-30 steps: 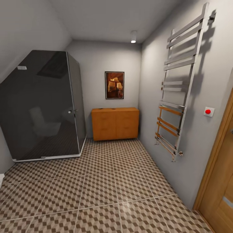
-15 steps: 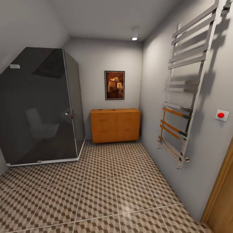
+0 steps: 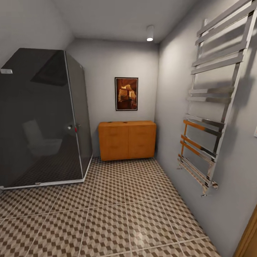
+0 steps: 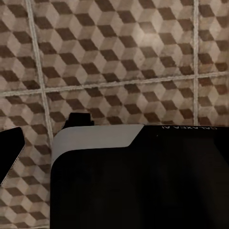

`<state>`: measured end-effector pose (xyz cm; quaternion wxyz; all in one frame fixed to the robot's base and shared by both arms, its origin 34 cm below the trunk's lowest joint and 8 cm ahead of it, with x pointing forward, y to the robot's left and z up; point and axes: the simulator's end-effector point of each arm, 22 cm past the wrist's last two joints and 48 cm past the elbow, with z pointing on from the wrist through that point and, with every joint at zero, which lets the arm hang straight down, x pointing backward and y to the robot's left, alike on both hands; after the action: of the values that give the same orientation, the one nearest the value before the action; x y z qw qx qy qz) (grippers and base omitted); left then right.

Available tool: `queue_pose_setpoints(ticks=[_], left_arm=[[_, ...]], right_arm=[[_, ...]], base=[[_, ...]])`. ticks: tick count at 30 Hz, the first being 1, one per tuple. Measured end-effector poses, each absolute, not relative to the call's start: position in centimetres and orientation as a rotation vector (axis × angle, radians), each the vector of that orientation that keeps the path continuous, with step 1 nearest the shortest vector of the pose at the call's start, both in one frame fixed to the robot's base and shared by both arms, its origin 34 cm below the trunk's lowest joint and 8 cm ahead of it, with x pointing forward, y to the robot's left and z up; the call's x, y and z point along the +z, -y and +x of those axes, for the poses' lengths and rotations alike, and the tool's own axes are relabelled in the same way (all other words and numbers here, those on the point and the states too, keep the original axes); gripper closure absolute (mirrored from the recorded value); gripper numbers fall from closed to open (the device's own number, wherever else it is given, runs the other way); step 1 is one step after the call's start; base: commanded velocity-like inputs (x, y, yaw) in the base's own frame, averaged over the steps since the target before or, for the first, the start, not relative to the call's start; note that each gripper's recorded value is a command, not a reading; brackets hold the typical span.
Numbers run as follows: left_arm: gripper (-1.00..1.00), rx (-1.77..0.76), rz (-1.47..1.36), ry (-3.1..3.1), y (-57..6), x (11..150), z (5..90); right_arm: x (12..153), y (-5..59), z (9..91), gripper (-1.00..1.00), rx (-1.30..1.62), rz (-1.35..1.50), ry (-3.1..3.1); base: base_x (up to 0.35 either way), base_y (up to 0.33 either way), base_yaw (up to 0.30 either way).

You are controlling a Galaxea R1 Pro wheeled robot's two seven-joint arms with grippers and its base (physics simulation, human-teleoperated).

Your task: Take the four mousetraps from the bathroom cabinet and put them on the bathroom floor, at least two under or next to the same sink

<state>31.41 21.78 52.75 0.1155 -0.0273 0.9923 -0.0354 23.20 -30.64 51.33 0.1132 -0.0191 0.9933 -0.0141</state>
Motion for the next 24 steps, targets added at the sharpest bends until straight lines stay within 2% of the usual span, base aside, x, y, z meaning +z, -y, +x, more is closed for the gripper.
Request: queue_pose_setpoints(ticks=[24], left_arm=[[-1.0, -0.104, -0.08, -2.907, -21.78, 52.75, 31.41]], right_arm=[[51.34, 30.64, 23.24, -1.0, -0.04, -0.065, -2.912]], base=[[0.324, 0.0, 0.0]])
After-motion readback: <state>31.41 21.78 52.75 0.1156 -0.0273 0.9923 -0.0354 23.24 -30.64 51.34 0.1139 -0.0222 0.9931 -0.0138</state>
